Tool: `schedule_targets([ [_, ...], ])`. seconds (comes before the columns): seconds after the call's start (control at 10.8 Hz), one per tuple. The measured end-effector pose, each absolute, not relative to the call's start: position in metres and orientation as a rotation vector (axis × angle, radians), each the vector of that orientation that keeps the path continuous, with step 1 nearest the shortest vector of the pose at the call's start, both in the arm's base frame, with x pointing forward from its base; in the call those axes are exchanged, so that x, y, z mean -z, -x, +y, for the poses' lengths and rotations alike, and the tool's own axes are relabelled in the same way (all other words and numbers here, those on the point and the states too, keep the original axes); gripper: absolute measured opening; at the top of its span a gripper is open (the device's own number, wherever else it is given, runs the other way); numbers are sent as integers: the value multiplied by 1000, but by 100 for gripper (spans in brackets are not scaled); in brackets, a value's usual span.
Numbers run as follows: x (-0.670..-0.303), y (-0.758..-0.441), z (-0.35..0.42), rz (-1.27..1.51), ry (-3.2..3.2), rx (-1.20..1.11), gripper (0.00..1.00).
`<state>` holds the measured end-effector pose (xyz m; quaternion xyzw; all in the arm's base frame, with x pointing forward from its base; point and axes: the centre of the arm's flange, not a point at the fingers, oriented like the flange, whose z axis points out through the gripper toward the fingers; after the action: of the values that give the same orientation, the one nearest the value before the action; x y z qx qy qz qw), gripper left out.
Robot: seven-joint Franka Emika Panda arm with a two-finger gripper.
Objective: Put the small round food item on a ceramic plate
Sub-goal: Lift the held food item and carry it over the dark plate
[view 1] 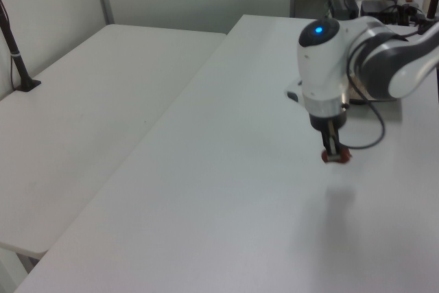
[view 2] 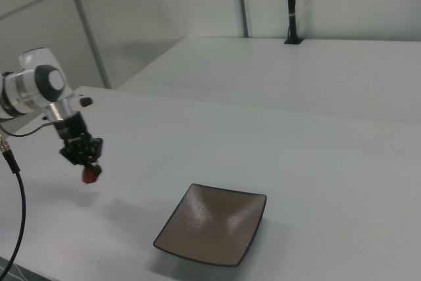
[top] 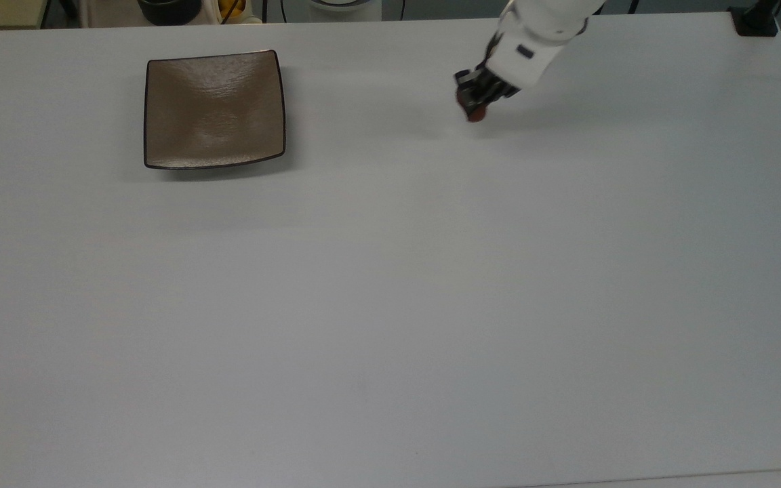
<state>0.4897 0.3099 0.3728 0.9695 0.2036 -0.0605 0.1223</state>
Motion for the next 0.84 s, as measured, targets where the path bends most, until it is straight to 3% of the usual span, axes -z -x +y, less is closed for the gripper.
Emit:
schedule_targets([
  [0.37, -380, -559, 172, 464, -2808, 160, 14],
  [0.84, -406, -585, -10, 453, -2800, 206, 15],
])
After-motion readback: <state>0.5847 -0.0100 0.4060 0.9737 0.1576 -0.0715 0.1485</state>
